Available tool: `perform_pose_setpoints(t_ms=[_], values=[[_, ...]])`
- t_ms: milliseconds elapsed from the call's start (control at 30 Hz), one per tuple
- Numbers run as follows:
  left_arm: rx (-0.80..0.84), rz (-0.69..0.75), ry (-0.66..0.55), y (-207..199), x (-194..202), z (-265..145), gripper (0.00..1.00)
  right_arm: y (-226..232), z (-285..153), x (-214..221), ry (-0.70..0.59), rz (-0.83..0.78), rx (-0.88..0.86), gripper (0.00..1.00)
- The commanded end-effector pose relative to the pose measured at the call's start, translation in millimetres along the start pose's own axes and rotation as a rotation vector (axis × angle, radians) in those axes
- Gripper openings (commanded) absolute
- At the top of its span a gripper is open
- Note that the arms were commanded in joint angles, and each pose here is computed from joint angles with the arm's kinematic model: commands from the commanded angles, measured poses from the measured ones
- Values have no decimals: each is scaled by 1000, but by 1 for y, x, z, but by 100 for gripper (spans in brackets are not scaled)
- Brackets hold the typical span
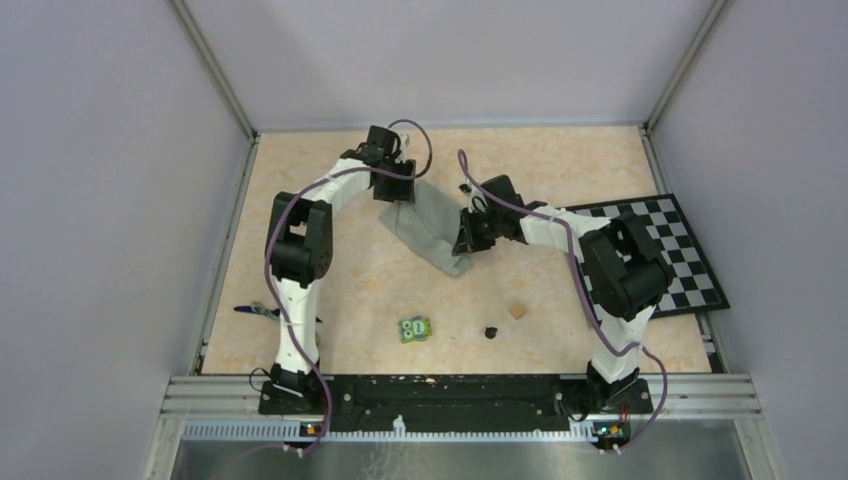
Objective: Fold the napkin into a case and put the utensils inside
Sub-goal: Smooth out the 2/3-rectangle-folded napkin at the center of the board.
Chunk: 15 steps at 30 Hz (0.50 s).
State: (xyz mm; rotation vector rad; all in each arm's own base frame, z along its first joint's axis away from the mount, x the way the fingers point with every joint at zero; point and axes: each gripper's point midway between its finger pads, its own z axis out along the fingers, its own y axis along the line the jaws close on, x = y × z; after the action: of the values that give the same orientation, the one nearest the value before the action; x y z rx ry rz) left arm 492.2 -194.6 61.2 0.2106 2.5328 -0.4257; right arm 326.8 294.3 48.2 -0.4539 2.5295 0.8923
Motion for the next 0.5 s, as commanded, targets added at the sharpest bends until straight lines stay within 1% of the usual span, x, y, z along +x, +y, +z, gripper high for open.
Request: perform_pose_setpoints(t_ms=[0, 100, 233, 333, 400, 467], values=[[-65, 68, 12, 8, -3, 1, 62, 6, 1, -13, -35, -20, -29, 0], [-45, 66, 28, 3, 3, 6, 55, 5, 1, -14, -37, -20, -30, 0], [-52, 58, 28, 4, 6, 6, 40, 5, 1, -15, -40, -18, -32, 0], [-90, 46, -8, 9, -2, -1, 28, 3, 1, -16, -40, -23, -22, 0], [-98, 38, -42, 8, -11, -7, 25, 2, 0, -17, -40, -29, -10, 0], [-106, 31, -68, 8, -18, -13, 18, 0, 0, -16, -37, -31, -4, 0]])
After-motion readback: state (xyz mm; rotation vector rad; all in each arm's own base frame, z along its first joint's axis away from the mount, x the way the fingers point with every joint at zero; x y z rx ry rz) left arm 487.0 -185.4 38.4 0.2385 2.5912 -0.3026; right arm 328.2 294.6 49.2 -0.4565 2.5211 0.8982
